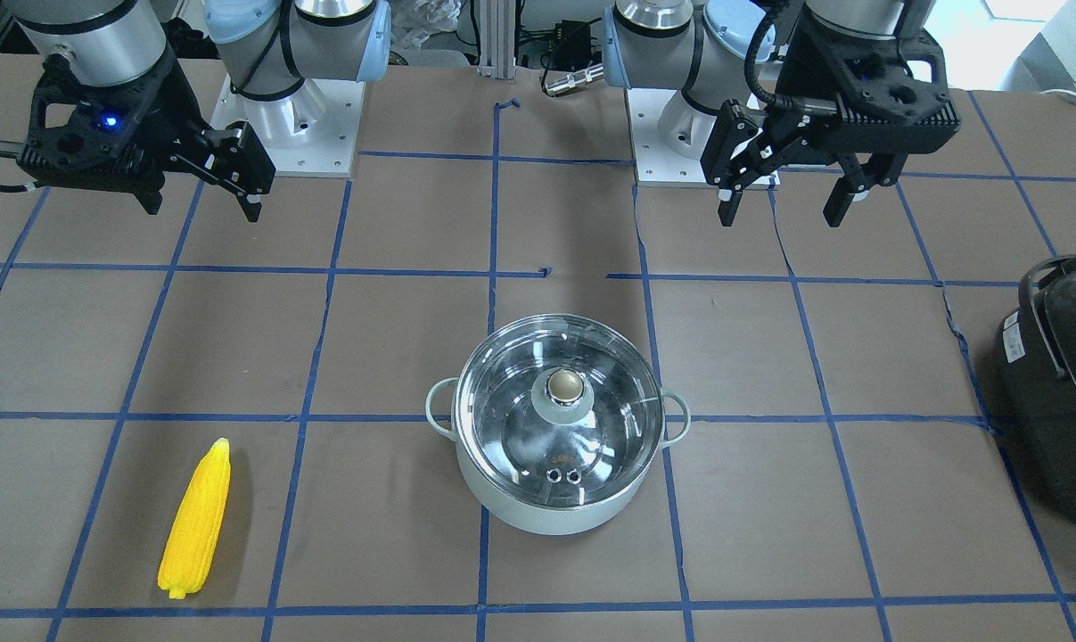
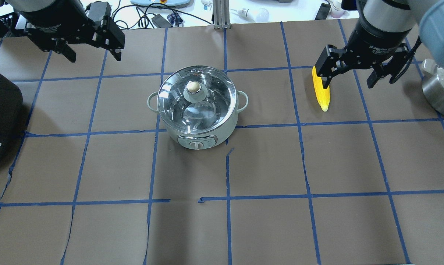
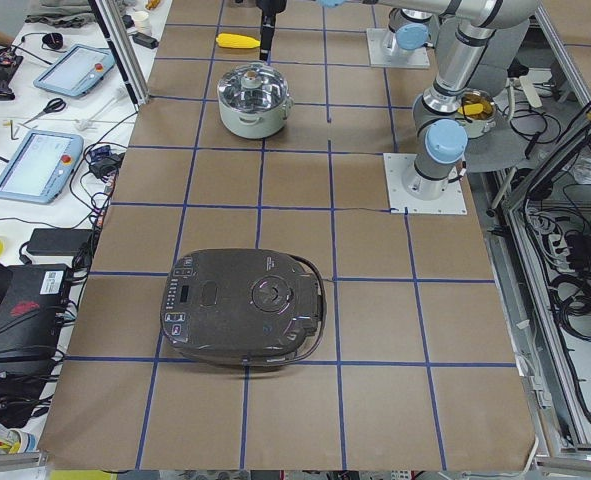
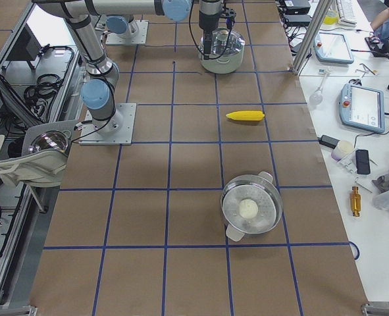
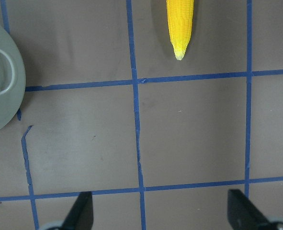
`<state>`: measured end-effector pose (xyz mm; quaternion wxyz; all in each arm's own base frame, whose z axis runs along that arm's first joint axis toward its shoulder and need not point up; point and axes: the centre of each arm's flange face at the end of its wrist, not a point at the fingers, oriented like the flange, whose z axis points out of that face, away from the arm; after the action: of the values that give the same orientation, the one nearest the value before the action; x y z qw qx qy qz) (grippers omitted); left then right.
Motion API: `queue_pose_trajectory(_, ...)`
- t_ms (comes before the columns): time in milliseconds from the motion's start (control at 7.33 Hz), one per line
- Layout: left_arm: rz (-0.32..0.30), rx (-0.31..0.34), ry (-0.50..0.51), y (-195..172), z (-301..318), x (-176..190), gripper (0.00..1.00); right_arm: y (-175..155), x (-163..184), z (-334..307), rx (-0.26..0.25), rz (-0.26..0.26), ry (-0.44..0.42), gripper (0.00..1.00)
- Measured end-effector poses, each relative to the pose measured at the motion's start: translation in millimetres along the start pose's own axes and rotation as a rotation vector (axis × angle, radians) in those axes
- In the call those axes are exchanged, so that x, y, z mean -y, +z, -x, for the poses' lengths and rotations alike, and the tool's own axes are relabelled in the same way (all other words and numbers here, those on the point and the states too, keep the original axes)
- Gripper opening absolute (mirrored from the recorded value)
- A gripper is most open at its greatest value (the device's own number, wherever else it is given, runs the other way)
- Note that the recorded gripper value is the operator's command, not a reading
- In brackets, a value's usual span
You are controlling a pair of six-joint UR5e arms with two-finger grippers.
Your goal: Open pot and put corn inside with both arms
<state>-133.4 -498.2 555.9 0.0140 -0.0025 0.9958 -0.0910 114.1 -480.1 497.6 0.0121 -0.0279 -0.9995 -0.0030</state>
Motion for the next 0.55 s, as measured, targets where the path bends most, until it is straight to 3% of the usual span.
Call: queue_pose_trajectory(545,-0.008,-0.021,-0.003,-7.3,-2.5,-4.6,1.00,0.0,0.2,-0.7,-0.001,0.000,0.001,1.00)
